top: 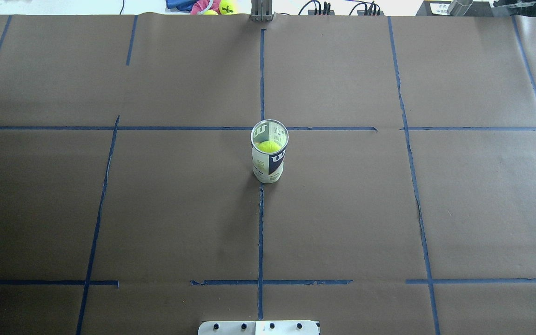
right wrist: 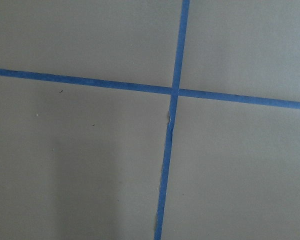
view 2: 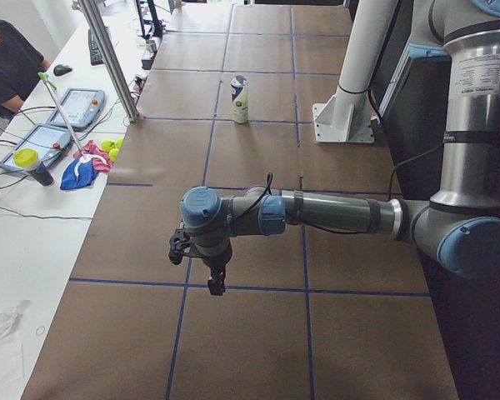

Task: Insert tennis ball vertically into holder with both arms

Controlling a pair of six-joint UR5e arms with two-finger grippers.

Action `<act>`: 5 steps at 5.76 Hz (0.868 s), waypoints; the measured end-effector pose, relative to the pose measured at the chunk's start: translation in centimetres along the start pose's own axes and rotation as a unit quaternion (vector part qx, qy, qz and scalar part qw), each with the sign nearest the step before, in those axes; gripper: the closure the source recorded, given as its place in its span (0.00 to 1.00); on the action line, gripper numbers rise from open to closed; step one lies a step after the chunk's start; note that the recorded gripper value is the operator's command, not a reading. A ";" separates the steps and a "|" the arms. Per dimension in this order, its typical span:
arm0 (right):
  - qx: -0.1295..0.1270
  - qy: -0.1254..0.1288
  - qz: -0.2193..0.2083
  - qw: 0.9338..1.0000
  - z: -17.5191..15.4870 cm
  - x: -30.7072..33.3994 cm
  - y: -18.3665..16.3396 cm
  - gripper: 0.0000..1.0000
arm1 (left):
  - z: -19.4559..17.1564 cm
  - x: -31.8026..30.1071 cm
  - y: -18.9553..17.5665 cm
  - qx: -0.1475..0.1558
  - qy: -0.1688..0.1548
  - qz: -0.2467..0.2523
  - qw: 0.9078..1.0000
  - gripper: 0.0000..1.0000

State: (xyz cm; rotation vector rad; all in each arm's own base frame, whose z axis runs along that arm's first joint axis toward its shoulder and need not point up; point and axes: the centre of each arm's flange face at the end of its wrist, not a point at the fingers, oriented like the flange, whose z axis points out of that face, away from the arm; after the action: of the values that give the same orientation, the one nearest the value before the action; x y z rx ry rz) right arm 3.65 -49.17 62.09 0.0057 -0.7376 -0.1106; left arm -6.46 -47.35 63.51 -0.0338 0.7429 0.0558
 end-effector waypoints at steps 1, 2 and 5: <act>0.000 -0.001 0.002 1.000 0.1 0.0 0.0 0.00 | 0.0 0.0 0.0 0.000 0.001 0.000 1.000 0.00; -0.001 -0.003 0.004 1.000 0.1 0.0 0.0 0.00 | -0.1 0.1 0.0 0.000 0.004 0.000 1.000 0.00; -0.002 -0.004 0.005 1.000 0.1 0.0 0.0 0.00 | -0.1 0.4 0.5 -0.010 0.021 -0.010 1.000 0.00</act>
State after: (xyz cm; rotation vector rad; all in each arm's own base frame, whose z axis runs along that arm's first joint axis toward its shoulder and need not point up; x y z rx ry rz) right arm 3.56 -49.12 62.18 -0.0020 -0.7458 -0.1015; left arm -6.19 -46.86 63.17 -0.0615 0.7846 0.0427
